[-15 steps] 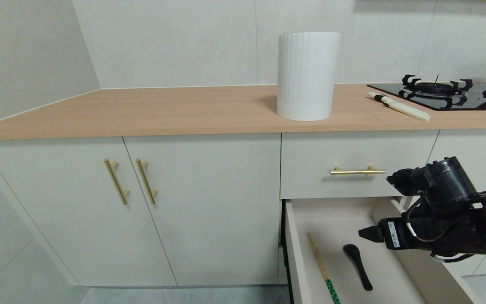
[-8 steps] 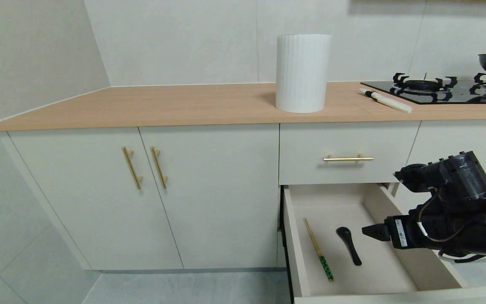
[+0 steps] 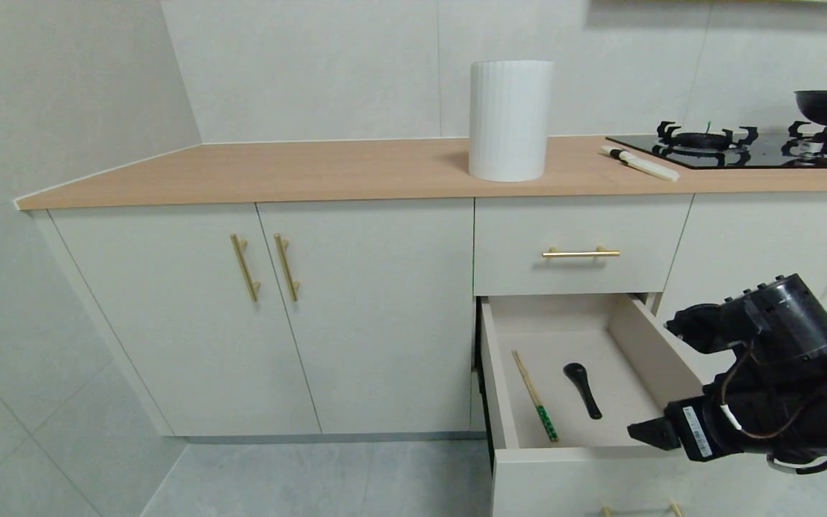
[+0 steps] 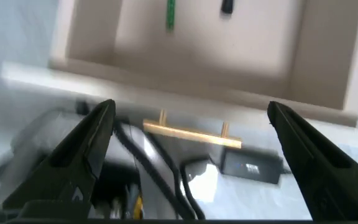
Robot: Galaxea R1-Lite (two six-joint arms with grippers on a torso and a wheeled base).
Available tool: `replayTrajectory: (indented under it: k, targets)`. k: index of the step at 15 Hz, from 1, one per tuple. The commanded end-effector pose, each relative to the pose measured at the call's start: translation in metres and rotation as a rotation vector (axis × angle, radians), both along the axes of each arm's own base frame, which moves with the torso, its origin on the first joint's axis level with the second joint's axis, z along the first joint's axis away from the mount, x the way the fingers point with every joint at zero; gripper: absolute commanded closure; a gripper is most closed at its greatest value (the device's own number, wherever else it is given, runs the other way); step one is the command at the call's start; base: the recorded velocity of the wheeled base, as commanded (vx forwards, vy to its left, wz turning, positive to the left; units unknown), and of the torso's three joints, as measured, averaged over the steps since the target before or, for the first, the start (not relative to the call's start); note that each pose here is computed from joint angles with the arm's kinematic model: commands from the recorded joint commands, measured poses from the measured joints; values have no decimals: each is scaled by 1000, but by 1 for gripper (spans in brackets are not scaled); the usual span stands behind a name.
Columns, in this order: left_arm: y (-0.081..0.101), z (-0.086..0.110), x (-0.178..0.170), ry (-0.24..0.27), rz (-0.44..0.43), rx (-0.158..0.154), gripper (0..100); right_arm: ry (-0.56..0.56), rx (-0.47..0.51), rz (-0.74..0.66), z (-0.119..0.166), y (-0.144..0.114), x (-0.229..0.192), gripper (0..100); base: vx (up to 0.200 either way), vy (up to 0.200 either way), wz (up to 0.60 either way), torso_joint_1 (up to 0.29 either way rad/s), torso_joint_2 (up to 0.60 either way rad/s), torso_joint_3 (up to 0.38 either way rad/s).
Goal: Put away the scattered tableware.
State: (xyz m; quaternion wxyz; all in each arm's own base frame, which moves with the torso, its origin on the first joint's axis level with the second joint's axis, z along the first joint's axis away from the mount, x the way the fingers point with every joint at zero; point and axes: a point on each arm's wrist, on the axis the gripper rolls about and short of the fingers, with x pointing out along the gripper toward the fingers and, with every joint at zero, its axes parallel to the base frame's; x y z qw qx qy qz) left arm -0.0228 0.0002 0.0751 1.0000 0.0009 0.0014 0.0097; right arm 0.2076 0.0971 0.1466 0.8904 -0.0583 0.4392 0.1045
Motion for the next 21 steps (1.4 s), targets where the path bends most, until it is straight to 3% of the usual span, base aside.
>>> replayTrajectory:
  k: [1, 6, 11, 17, 21]
  targets:
    - [0, 0, 0, 0, 1, 0, 0, 22, -12, 43, -1, 1, -7, 0, 0, 0, 0, 0, 0, 0]
    - [0, 0, 0, 0, 1, 0, 0, 244, -55, 250, -23, 8, -20, 0, 0, 0, 0, 0, 0, 0]
    - [0, 0, 0, 0, 1, 0, 0, 354, -87, 262, -49, 17, -9, 0, 0, 0, 0, 0, 0, 0]
    - [0, 0, 0, 0, 1, 0, 0, 385, -59, 156, -58, 25, 11, 0, 0, 0, 0, 0, 0, 0]
    - [0, 0, 0, 0, 1, 0, 0, 371, -20, -9, -58, 29, 34, 0, 0, 0, 0, 0, 0, 0]
